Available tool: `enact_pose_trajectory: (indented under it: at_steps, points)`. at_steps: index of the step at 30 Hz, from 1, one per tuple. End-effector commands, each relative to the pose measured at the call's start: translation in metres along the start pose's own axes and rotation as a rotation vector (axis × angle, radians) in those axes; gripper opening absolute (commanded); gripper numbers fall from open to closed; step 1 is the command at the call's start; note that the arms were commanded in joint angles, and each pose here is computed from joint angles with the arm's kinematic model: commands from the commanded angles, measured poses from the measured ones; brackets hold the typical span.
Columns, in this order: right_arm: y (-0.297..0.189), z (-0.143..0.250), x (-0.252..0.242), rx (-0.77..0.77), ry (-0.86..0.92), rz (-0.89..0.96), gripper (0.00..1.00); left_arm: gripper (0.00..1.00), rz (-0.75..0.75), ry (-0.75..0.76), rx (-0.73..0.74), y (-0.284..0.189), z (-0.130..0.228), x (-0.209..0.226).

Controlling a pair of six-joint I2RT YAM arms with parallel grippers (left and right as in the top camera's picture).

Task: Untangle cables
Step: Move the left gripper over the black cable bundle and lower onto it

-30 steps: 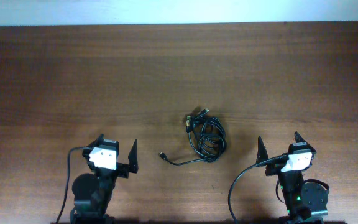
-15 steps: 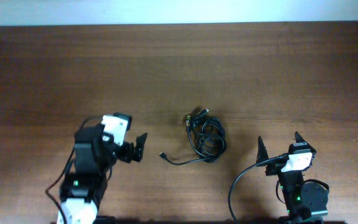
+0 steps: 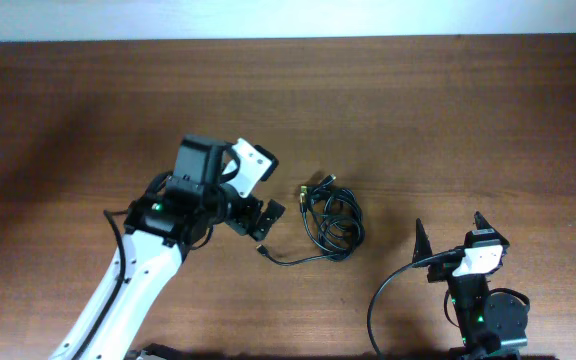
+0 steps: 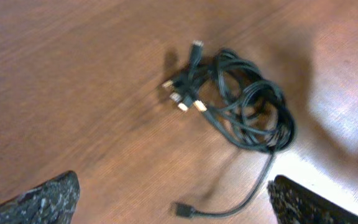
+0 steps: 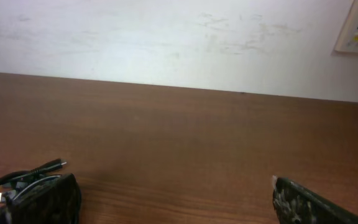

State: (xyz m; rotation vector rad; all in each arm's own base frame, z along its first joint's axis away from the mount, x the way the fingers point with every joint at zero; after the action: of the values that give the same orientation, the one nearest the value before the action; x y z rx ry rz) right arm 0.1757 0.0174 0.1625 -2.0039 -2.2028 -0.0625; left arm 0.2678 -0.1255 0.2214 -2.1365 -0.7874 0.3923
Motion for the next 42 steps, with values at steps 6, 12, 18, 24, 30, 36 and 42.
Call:
enact_pose_trajectory:
  at_steps: [6,12,18,24,30,36,42]
  points:
    - [0.0,0.002,-0.003,0.0,0.004,0.02,0.99,0.99,0.134,-0.063,0.071,0.023,-0.013,-0.025]
    - [0.0,0.002,-0.003,0.0,0.004,0.02,0.99,0.99,0.146,-0.048,0.078,0.025,-0.013,-0.031]
    - [0.0,0.002,-0.003,0.0,0.004,0.02,0.99,0.99,0.156,-0.058,0.106,0.024,-0.008,-0.033]
    - [0.0,0.002,-0.003,0.0,0.004,0.02,0.99,0.99,0.158,-0.11,0.128,0.026,-0.005,-0.033]
    - [0.0,0.002,-0.003,0.0,0.004,0.02,0.99,0.99,0.173,-0.148,0.183,0.039,0.002,-0.032]
    - [0.0,0.002,-0.003,0.0,0.004,0.02,0.99,0.99,0.199,-0.204,0.287,0.067,0.018,-0.03]
    - [0.0,0.002,-0.003,0.0,0.004,0.02,0.99,0.99,0.204,-0.225,0.333,0.077,0.025,-0.029]
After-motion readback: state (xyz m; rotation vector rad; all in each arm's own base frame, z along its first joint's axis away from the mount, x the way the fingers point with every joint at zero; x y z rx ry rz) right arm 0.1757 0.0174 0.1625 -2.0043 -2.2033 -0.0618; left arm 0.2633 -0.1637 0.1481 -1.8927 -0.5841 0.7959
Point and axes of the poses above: each gripper's point midway between its finger pads, its own y axis out along the fingers, its own x axis along the line the jaws close on, z = x × y, the point moved 7 cm from there along -y, back along the fingers, and after that the axes turned 10 degrees about y, right-handed, at the moved point
